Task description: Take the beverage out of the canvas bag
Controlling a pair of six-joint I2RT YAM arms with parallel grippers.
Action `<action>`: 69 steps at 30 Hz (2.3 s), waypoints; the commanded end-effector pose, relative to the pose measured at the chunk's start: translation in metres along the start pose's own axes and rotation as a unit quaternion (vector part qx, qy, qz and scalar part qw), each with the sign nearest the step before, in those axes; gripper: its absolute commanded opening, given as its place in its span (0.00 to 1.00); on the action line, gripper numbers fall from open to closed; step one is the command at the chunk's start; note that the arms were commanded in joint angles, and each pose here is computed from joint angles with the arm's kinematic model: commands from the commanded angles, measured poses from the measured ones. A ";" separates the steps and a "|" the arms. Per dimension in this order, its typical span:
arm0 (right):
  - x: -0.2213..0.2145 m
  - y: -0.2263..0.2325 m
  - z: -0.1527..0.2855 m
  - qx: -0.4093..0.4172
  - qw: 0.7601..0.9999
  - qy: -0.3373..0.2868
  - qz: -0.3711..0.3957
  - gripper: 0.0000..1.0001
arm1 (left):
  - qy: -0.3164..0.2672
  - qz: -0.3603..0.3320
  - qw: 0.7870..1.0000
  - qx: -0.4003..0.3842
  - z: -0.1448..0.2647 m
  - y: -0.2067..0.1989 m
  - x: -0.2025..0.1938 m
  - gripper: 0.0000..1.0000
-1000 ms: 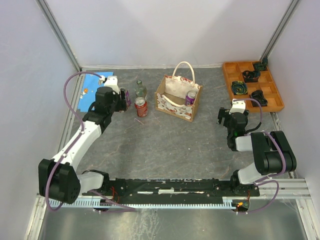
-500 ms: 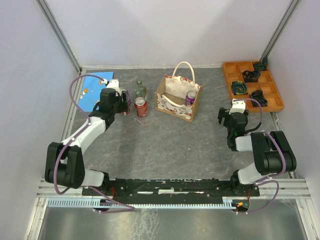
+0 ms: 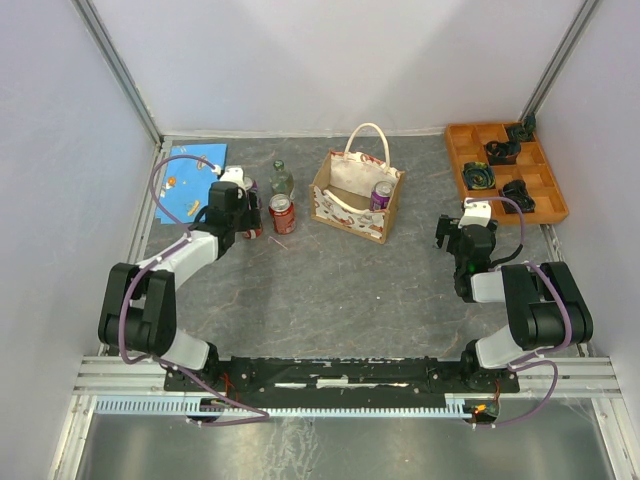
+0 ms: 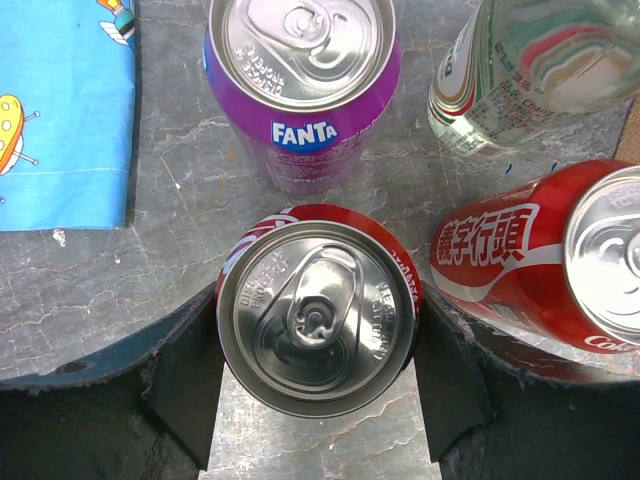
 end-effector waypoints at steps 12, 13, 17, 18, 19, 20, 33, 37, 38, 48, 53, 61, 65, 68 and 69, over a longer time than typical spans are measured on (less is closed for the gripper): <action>0.019 0.006 -0.006 0.010 0.999 -0.030 -0.008 0.99 | -0.085 0.031 0.996 0.014 -0.004 0.005 0.051 0.96; 0.019 0.006 -0.005 0.010 0.999 -0.030 -0.008 0.99 | -0.092 0.033 0.995 0.013 0.000 0.006 0.056 0.96; 0.019 0.006 -0.006 0.010 0.999 -0.030 -0.008 0.99 | -0.131 0.035 0.991 0.012 0.023 0.011 0.086 0.97; 0.019 0.006 -0.006 0.010 0.999 -0.030 -0.007 0.99 | -0.147 0.033 0.989 0.012 0.031 0.014 0.098 0.97; 0.019 0.006 -0.006 0.010 0.999 -0.030 -0.007 0.99 | -0.163 0.026 0.986 0.008 0.039 0.015 0.110 0.97; 0.019 0.006 -0.006 0.009 0.999 -0.030 -0.008 0.99 | -0.179 0.020 0.984 0.001 0.047 0.015 0.124 0.97; 0.019 0.006 -0.006 0.009 0.999 -0.029 -0.008 0.99 | -0.262 -0.161 0.923 -0.232 0.071 -0.112 0.238 0.97; 0.018 0.006 -0.005 0.010 1.000 -0.029 -0.008 0.99 | -0.234 -0.209 0.901 -0.300 0.050 -0.162 0.233 0.95; 0.019 0.006 -0.005 0.010 0.999 -0.030 -0.008 0.99 | -0.227 -0.216 0.896 -0.315 0.045 -0.171 0.232 0.95; 0.019 0.006 -0.006 0.009 0.999 -0.030 -0.008 0.99 | -0.186 -0.295 0.849 -0.396 0.004 -0.237 0.193 0.88; 0.019 0.006 -0.005 0.009 0.999 -0.030 -0.008 0.99 | -0.195 -0.327 0.816 -0.435 -0.001 -0.254 0.175 0.88; 0.019 0.006 -0.006 0.009 0.999 -0.030 -0.008 0.99 | -0.238 -0.334 0.786 -0.462 -0.017 -0.270 0.156 0.90; 0.019 0.006 -0.005 0.010 0.999 -0.030 -0.007 0.99 | -0.247 -0.332 0.778 -0.474 -0.021 -0.276 0.153 0.91; 0.019 0.006 -0.006 0.010 0.999 -0.030 -0.007 0.99 | -0.250 -0.330 0.777 -0.475 -0.025 -0.278 0.152 0.91; 0.019 0.006 -0.005 0.010 0.999 -0.030 -0.007 0.99 | -0.252 -0.330 0.776 -0.474 -0.026 -0.279 0.153 0.91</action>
Point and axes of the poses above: each gripper's point midway between its finger pads, its own z axis back along the fingers, its own y axis along the line the jaws close on, x = y × z, the point moved 5 cm from there along z, back along the fingers, and after that the axes turned 14 degrees about -z, right-handed, at the moved point
